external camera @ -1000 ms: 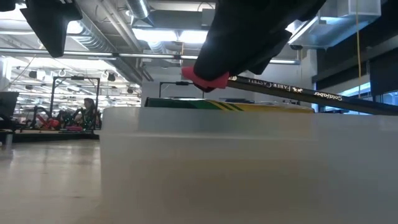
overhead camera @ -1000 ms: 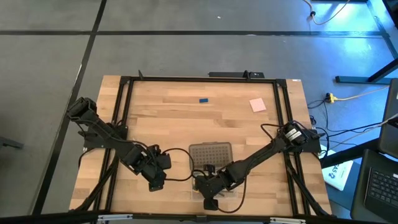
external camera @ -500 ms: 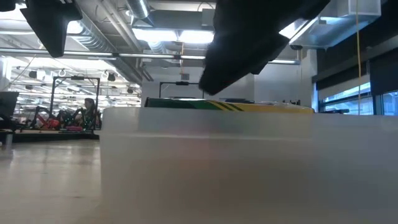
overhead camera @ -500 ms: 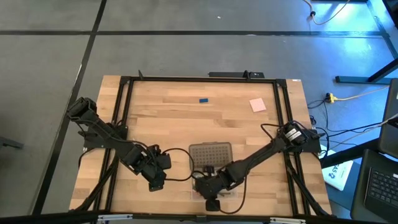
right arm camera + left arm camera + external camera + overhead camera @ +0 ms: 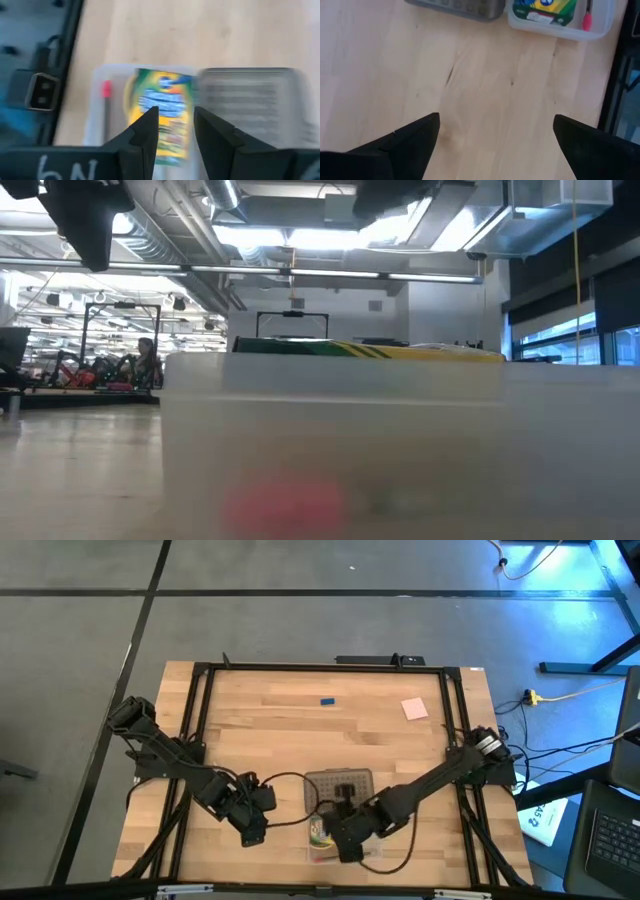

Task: Pack school essentials
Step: Put the blue eraser into the supply box

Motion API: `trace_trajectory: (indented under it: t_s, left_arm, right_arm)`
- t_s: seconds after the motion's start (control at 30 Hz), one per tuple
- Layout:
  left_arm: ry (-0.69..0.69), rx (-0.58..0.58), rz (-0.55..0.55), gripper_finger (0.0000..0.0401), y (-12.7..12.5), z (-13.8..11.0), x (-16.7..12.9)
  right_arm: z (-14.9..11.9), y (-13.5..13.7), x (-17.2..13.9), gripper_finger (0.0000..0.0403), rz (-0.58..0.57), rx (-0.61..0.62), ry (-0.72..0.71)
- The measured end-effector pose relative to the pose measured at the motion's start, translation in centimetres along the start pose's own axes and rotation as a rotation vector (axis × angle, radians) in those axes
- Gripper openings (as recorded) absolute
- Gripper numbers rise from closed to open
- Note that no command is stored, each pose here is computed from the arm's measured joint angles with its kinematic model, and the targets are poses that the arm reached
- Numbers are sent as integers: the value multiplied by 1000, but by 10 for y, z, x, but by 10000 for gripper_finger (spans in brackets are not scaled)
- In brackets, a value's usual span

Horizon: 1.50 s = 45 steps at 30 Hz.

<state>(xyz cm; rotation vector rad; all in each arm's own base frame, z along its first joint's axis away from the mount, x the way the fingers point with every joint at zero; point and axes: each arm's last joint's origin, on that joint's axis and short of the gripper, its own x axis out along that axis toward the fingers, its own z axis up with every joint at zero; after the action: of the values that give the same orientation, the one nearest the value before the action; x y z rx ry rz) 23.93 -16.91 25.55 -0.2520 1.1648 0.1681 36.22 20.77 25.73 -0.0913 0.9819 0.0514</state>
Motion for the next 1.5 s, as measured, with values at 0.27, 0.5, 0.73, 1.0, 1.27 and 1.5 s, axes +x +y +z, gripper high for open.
trace_trajectory:
  t_s: [0.27, 0.5, 0.73, 1.0, 1.27, 1.5]
  left_arm:
    - [-116, -64, 92, 382, 3, 3, 0]
    - [-197, -122, 148, 382, 5, 5, -1]
    - [-255, -176, 187, 382, 7, 6, -1]
    - [-240, -221, 251, 382, 23, 2, -16]
    - [-250, -311, 274, 382, 51, 8, -39]
    - [-240, -324, 299, 382, 68, 11, -38]
  right_arm:
    - [-4, -26, -47, 126, -130, 16, 22]
    - [-1, -58, -63, 126, -278, 98, 3]
    - [-2, -92, -59, 126, -345, 75, 107]
    - [-9, -125, -99, 126, -376, 161, 109]
    - [-12, -152, -123, 126, -363, 202, 23]
    - [-14, -169, -95, 126, -146, 212, -93]
